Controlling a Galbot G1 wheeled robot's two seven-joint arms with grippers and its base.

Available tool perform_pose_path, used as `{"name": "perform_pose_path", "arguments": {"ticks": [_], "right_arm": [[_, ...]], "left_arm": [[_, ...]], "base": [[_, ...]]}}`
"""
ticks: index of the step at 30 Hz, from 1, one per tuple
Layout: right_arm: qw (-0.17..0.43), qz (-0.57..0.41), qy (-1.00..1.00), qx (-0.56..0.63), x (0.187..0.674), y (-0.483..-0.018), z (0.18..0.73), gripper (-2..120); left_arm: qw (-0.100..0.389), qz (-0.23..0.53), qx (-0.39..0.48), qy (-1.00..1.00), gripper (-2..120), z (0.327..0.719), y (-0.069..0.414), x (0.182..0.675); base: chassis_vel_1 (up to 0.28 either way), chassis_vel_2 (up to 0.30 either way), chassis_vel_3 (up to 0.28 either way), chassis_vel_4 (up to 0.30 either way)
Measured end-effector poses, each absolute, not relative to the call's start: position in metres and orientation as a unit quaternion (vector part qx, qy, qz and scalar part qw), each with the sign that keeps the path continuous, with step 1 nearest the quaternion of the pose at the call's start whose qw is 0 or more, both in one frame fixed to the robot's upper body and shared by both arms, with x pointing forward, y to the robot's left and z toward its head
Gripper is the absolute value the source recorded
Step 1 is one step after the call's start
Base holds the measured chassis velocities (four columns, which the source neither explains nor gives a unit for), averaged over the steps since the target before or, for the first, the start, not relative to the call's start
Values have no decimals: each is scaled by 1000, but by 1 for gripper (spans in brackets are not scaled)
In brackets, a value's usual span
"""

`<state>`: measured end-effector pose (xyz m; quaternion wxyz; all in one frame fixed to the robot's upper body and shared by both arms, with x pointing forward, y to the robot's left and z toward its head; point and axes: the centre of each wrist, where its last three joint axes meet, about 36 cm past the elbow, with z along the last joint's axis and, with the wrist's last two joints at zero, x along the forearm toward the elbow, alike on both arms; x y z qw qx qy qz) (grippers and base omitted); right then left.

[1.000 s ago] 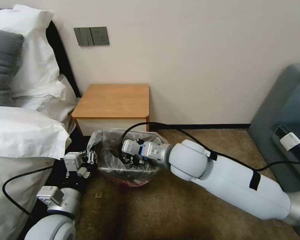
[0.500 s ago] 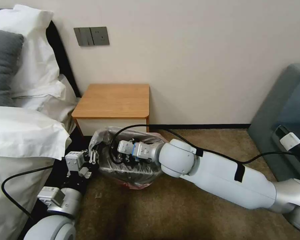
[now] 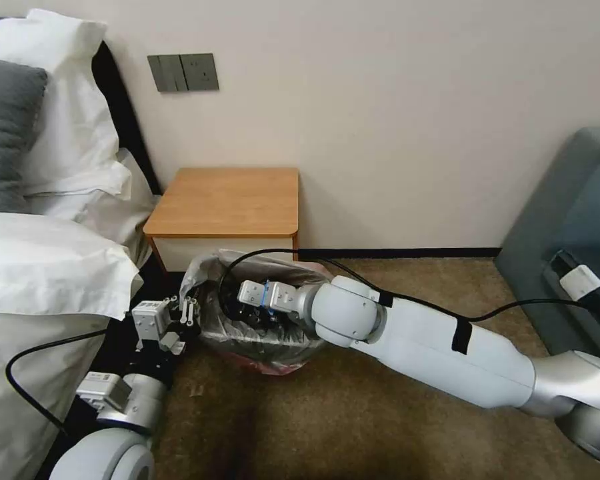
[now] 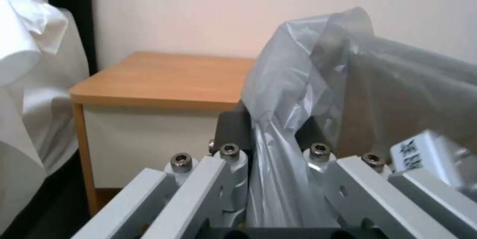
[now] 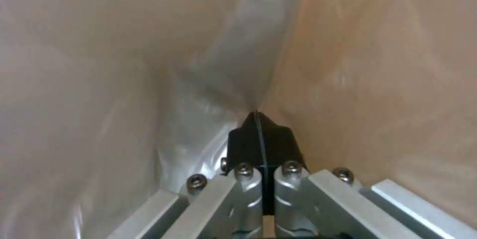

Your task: Pick up the garbage bag from the table and place it over the trash can.

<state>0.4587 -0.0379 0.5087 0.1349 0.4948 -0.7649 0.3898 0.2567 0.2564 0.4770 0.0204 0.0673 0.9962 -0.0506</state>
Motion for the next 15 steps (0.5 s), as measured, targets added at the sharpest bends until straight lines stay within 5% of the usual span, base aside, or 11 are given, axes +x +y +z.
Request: {"name": "perform_pose_path", "arguments": {"ticks": [15], "right_arm": [[149, 403, -762, 485, 463, -39, 495, 0]], "left_arm": [[25, -49, 72, 996, 9, 479, 255, 253]], "base": [[0, 0, 0, 0]]}}
